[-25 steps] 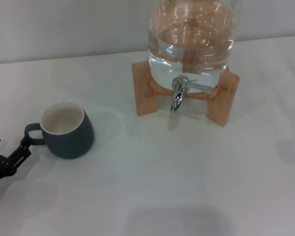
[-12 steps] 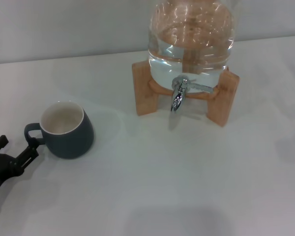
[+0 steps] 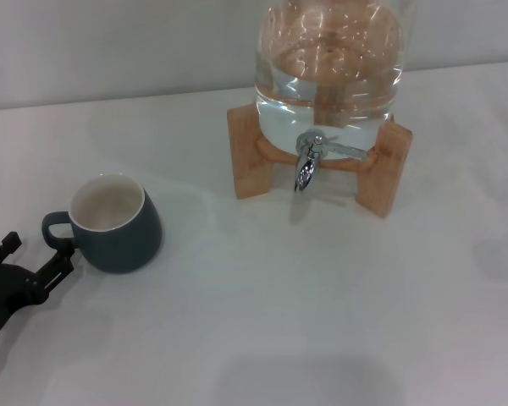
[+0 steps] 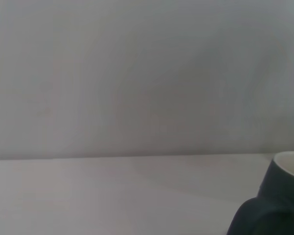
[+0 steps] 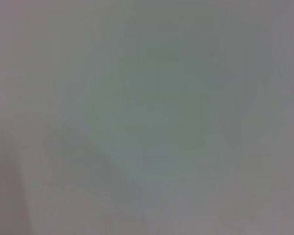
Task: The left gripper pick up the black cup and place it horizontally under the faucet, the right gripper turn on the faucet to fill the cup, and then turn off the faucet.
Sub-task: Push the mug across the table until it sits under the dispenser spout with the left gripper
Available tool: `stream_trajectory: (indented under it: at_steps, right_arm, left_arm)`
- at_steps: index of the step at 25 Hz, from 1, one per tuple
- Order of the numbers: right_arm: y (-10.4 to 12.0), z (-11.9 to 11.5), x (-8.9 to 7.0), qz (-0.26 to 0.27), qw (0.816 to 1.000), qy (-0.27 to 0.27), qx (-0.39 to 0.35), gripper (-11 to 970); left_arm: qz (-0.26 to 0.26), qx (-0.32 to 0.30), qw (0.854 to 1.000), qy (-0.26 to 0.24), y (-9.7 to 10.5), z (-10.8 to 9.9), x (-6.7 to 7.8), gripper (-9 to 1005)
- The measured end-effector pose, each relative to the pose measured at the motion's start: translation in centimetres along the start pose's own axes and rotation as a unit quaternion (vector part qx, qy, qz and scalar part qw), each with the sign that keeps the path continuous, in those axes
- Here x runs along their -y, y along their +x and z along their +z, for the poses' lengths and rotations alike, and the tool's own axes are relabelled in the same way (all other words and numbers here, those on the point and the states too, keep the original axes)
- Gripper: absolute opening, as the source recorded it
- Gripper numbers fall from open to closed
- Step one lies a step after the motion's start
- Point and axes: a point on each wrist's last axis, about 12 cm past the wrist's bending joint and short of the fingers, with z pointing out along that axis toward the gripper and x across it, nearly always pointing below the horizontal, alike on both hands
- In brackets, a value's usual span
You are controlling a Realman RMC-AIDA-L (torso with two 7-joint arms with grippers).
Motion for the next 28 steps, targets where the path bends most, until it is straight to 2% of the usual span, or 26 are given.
stream_trajectory:
  at_steps: [28]
  right_arm:
    - [0.05, -0.21, 0.14, -0.001, 1.0, 0.002, -0.002, 854]
  left_arm:
    - [-0.006, 0.014, 1.0, 0.002, -0.29, -0.04, 0.05, 876]
